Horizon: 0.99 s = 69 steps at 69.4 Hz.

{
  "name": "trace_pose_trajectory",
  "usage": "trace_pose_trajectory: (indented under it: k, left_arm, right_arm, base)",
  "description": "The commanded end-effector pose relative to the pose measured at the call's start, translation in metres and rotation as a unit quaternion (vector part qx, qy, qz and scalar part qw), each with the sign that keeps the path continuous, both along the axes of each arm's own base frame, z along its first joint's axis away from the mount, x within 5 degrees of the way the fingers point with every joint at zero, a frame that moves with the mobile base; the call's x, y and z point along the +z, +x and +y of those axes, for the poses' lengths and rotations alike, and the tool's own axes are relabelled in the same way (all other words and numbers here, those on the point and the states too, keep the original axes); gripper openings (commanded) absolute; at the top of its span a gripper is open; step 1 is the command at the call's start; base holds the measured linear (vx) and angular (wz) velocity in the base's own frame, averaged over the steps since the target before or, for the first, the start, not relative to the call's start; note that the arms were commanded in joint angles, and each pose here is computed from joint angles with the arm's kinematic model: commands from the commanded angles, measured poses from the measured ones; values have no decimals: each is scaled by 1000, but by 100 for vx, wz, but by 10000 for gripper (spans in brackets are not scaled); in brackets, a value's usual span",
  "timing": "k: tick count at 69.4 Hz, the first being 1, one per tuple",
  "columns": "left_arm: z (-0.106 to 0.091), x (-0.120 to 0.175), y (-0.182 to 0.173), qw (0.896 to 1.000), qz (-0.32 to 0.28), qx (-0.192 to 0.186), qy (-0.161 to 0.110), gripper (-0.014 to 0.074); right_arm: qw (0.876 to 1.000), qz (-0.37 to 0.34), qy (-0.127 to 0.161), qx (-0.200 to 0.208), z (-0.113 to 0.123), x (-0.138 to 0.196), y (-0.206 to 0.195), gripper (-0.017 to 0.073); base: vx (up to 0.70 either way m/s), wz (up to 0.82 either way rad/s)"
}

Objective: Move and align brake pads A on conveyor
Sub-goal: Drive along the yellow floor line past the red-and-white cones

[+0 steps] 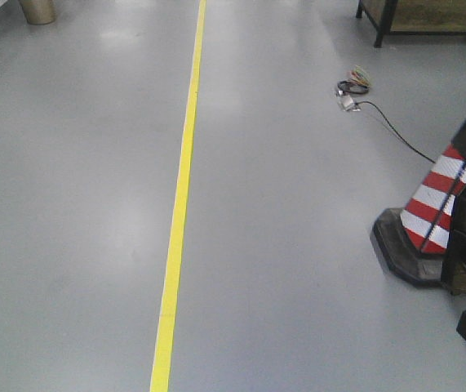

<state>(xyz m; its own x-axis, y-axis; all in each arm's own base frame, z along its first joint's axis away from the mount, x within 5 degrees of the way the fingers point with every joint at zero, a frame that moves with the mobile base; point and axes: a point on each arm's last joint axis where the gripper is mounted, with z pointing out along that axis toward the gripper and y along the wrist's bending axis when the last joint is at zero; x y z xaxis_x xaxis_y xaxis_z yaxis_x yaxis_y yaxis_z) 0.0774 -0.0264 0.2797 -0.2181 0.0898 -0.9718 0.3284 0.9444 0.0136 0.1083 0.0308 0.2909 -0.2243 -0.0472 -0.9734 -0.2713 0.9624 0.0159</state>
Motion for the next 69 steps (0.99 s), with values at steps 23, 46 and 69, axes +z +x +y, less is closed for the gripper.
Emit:
trace_pose_trajectory:
  k: [23, 46, 69]
  left_arm:
    - [-2, 17, 1, 998, -55, -7, -22, 42]
    - [-2, 17, 1, 998, -55, -7, -22, 42]
    - [-2, 17, 1, 998, -55, -7, -22, 42]
  right_arm:
    - [998, -66, 14, -2, 0, 20, 1, 8]
    - [998, -66, 14, -2, 0, 20, 1, 8]
    - [998, -66, 14, -2, 0, 20, 1, 8]
  base:
    - [55, 6]
    - [47, -11]
    - [41, -48]
